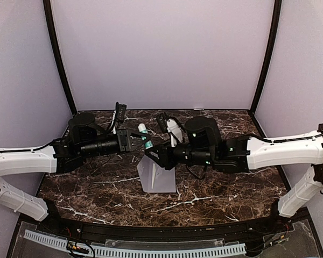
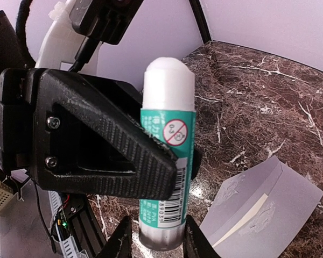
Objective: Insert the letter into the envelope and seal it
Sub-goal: Unscrew the solid glue.
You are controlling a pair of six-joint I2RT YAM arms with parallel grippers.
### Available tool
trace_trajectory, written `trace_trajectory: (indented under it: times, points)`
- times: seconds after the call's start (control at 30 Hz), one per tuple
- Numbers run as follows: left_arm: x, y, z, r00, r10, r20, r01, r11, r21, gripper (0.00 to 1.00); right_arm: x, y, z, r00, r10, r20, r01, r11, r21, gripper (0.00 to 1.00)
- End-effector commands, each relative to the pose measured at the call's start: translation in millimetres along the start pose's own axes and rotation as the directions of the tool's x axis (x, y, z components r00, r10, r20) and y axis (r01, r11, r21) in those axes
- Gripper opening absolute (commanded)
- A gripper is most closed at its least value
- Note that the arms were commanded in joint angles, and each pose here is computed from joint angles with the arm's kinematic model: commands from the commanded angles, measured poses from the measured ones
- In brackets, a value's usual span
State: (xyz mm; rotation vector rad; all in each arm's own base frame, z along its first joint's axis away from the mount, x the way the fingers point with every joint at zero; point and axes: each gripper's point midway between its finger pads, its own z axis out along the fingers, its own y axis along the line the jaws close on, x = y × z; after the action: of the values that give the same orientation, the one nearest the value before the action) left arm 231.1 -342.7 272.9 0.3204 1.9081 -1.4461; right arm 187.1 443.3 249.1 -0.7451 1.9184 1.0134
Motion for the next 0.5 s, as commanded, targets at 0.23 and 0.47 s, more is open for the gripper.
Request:
trace_trajectory:
  times: [0.23, 0.47]
  points:
    - [-13, -19, -4, 0.999, 0.029, 0.03, -0.031, 0.998, 0.061, 0.0, -20, 13, 0, 0.998, 0.001, 0.066, 0.002, 0.999, -0.038, 0.12]
    - [-7, -42, -8, 0.994, 0.106, -0.001, -0.104, 0.978, 0.179, 0.0, -43, 28, -24, 0.983, 0.106, 0.153, -0.062, 0.962, -0.266, 0.06]
